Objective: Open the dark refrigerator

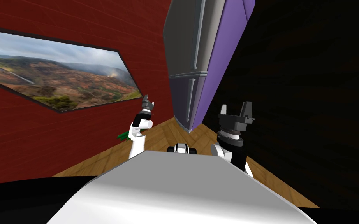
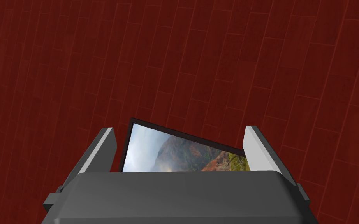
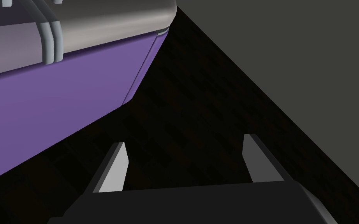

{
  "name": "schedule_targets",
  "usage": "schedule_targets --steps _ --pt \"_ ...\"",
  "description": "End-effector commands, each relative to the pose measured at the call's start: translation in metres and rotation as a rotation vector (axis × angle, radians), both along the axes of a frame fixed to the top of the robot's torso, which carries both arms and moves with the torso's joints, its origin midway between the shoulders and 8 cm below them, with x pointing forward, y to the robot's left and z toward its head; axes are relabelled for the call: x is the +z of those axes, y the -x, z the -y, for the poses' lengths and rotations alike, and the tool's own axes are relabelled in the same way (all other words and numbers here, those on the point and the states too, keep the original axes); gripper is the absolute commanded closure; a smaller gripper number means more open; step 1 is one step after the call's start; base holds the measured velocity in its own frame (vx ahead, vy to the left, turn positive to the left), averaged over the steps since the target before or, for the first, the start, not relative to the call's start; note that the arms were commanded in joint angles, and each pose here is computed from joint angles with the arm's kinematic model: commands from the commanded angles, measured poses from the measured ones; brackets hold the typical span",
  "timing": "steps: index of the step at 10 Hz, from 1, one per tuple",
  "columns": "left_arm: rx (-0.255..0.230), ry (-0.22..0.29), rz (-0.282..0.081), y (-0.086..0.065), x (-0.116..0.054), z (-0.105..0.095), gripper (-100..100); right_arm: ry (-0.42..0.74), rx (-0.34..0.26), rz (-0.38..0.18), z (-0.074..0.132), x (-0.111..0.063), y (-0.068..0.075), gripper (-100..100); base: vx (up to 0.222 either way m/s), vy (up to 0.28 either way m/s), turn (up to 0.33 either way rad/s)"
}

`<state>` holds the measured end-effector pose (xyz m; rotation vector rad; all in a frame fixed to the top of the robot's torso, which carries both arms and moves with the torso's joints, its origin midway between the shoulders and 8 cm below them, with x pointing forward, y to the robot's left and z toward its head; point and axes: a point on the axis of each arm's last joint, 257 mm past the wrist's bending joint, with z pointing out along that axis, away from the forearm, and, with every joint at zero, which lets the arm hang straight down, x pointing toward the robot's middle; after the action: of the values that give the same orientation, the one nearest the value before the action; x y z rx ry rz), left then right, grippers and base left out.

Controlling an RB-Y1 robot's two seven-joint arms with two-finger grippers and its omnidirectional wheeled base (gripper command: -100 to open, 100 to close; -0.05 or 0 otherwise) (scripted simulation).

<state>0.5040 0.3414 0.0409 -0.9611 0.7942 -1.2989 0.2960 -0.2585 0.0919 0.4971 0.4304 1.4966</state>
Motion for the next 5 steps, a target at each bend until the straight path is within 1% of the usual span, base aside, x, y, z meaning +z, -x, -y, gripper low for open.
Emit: schedule_targets --steps 1,2,3,4,5 --pt "-0.010 0.040 -0.021 -0.013 0.009 -0.002 -100 0.000 0.000 0.000 0.000 0.000 0.000 0 0.023 -0.111 0.111" --pt "-0.010 0.041 -0.027 -0.014 0.007 -0.002 -100 0.000 0.000 0.000 0.000 0.000 0.000 0 0.013 -0.058 -0.013" --pt "-0.017 0.076 -0.032 -0.022 0.015 -0.005 -100 0.000 0.000 0.000 0.000 0.000 0.000 0 0.012 -0.097 0.127" --pt "-0.022 0.080 -0.042 -0.026 0.017 -0.003 -100 0.000 0.000 0.000 0.000 0.000 0.000 0 0.016 -0.105 0.114" --pt "-0.022 0.081 -0.048 -0.026 0.016 -0.003 -100 0.000 0.000 0.000 0.000 0.000 0.000 0 0.013 -0.048 0.002"
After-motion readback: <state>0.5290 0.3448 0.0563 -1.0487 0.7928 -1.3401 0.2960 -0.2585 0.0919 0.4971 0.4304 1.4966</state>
